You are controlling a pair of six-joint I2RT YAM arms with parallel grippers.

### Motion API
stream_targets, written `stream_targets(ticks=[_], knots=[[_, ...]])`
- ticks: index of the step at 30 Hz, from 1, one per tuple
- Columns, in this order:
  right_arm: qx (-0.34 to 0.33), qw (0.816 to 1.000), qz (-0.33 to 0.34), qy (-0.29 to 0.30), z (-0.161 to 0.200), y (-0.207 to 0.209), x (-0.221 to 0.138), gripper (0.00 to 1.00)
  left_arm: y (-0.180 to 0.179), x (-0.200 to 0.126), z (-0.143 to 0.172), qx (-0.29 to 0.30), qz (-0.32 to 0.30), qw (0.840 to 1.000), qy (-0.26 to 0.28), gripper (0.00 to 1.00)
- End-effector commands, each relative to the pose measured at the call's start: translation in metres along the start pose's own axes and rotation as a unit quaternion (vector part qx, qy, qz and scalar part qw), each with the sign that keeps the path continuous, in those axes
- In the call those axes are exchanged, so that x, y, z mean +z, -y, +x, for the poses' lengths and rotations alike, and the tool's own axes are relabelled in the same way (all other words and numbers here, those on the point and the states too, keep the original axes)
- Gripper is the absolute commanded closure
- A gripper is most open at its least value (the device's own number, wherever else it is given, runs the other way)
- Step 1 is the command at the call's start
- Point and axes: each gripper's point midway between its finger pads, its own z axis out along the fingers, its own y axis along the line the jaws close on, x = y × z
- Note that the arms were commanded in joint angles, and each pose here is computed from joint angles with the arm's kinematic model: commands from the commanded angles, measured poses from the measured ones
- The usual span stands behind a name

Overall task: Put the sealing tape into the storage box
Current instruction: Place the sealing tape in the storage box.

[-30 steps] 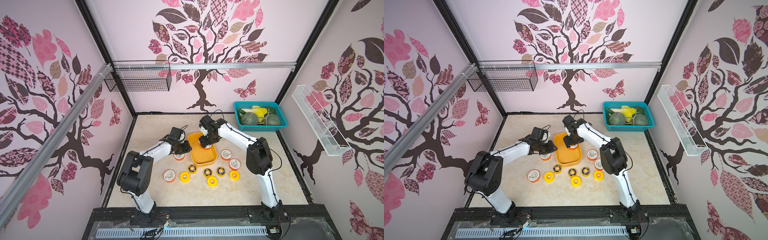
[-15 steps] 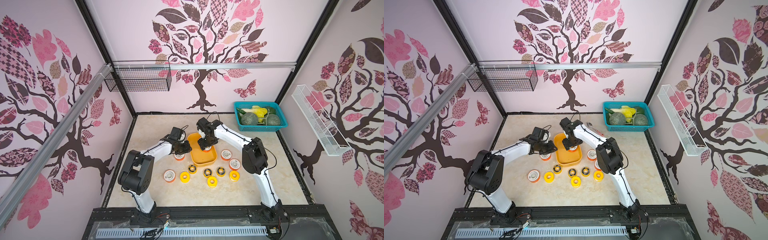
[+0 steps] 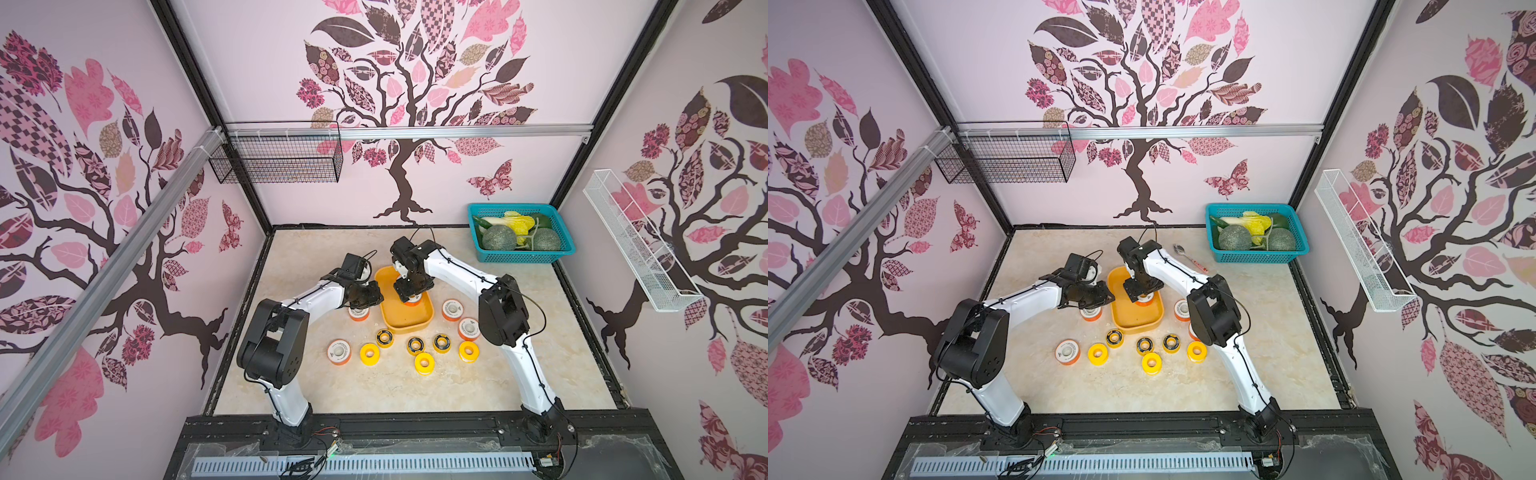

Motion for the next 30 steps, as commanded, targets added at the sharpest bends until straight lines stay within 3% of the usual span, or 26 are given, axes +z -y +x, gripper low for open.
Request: stream_targets(ticks=[1,13,30], knots=[[-0.008,1.000,0.011,-0.007,-0.001,0.000,0.005,0.33,-0.004,0.001,-0.003,0.006,-0.011,1.000,-0.001,0.74],[0.006,0.999,0.035,-0.004,-0.004,0.007,0.012,0.31,-0.006,0.001,-0.002,0.006,-0.015,1.000,-0.003,0.75],[0.013,0.998,0.056,0.011,-0.010,0.014,0.006,0.16,-0.006,0.003,-0.001,0.007,-0.013,1.000,-0.007,0.75]])
